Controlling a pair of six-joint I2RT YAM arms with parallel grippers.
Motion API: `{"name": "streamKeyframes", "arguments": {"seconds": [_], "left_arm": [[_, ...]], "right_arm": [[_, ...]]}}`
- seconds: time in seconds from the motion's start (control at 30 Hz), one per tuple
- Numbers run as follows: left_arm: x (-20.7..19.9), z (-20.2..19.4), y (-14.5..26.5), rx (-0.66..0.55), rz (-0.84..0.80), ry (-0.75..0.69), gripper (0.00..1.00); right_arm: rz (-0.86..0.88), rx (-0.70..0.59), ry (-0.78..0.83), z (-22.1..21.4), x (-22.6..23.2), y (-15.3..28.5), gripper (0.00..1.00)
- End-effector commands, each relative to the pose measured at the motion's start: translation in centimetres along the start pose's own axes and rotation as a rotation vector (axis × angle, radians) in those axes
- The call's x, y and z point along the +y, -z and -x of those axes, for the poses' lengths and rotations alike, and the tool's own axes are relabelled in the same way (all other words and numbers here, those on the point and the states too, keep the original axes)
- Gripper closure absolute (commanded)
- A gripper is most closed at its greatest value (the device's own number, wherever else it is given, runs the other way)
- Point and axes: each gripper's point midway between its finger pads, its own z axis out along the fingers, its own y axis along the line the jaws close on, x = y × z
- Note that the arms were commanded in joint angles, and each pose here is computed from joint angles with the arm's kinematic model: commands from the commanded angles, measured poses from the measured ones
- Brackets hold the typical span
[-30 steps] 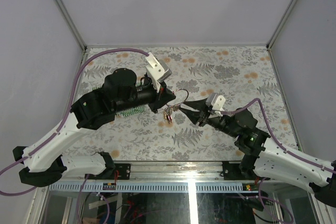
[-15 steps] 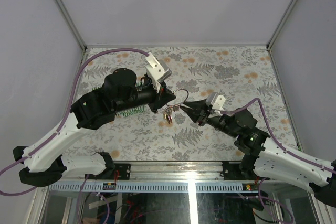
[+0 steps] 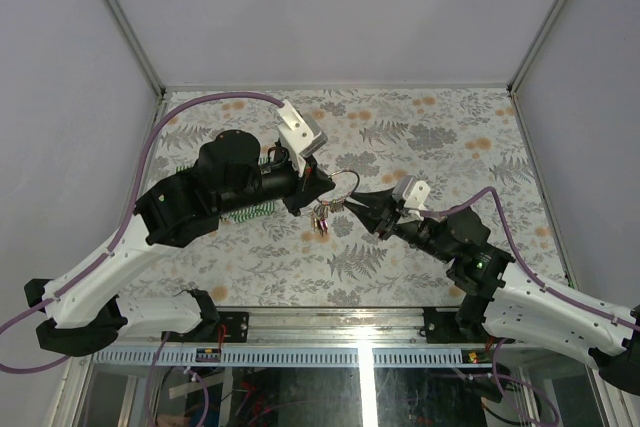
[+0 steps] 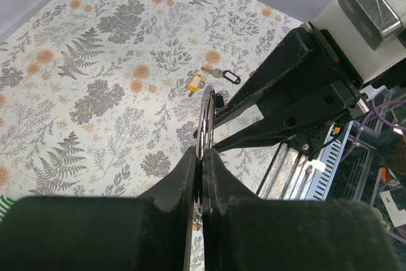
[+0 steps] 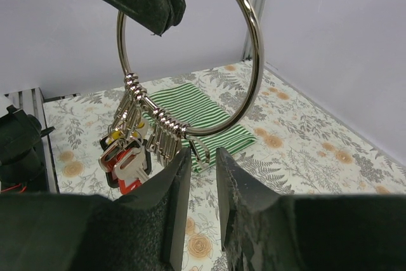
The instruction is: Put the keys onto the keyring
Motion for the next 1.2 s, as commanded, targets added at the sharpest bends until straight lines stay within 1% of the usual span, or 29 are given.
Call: {"name": "streamKeyframes", "arguments": {"seconds": [0.0, 0.47, 0.83, 1.03, 1.17], "left_arm": [[-0.4, 3.0, 0.6, -0.113, -0.02, -0.02, 1.0], [-0.5, 3.0, 0.6, -0.117, -0.022, -0.018, 1.0], [-0.4, 3.0, 0.5, -0.119, -0.02, -0.018, 1.0], [-0.4, 3.0, 0.4, -0.119, -0.02, -0.019, 1.0], [-0.5, 3.0, 0.5, -0.123, -0.021, -0.02, 1.0]], "right_arm": [[-0.04, -0.086, 0.018, 2.7, -0.8, 0.1, 0.71], [-0.035, -0.097, 0.008, 2.9, -0.6, -0.3, 0.7], [-0.029, -0.115, -0.002, 3.2, -0.5, -0.8, 0.66], [-0.022, -0.121, -0.006, 3.4, -0.4, -1.0, 0.61], [-0.024, -0.118, -0.006, 3.3, -0.5, -1.0, 0.63]]}}
